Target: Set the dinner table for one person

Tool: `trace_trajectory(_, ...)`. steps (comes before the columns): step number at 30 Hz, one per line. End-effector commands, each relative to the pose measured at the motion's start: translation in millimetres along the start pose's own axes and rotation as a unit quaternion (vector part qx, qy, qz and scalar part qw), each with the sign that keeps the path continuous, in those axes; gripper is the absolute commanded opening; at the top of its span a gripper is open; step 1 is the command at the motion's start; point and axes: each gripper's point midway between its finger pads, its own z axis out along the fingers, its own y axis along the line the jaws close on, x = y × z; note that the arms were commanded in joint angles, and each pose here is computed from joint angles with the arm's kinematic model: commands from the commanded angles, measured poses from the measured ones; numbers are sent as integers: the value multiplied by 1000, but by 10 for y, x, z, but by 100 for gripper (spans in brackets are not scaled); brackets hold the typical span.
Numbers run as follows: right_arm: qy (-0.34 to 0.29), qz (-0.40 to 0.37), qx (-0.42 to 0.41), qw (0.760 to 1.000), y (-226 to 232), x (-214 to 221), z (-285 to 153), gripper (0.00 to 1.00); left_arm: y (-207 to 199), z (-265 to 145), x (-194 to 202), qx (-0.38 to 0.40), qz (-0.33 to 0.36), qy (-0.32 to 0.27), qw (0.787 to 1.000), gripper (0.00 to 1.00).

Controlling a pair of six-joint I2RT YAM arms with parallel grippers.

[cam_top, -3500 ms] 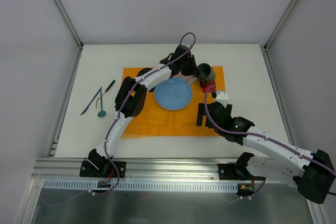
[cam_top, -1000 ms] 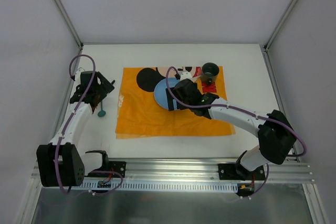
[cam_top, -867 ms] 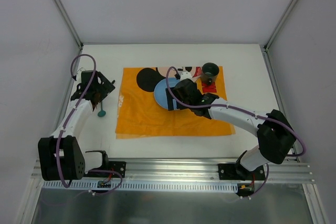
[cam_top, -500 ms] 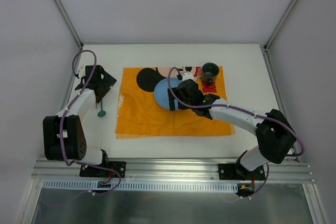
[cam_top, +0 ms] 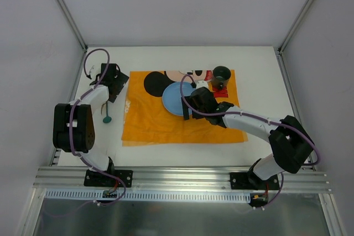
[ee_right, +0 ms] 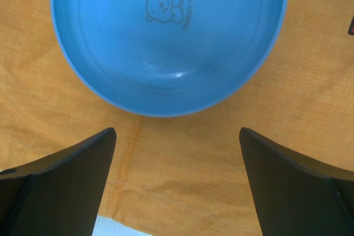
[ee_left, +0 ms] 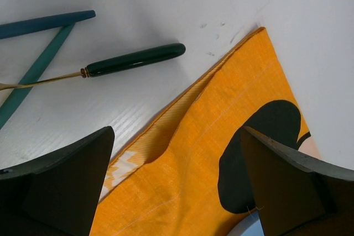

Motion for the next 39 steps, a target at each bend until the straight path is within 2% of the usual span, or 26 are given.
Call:
trace_trajectory(1,-29,5,-8,1000,5,-151,-99,99,-126,-14,-172,4,-32,-35,999,98)
trace_trajectory(7,-27,5,-6,1000,-16,-139,-93,99,41,-99,-225,-22,-66,-72,995,98)
trace_trajectory(11,-26,6,-7,1000,-7,-134,-75,99,158,-91,-202,-41,-83,-76,993,98)
trace_trajectory(24,-23,8,1,1000,-105,-70,-119,99,488,169,50,-103,-178,-44,978,98)
trace_trajectory(29,-19,8,7,1000,-182,-21,-150,99,574,266,93,-120,-209,-37,970,95)
trace_trajectory(39,-15,1,13,1000,-238,-35,-231,99,895,512,-31,-162,-293,-3,942,90)
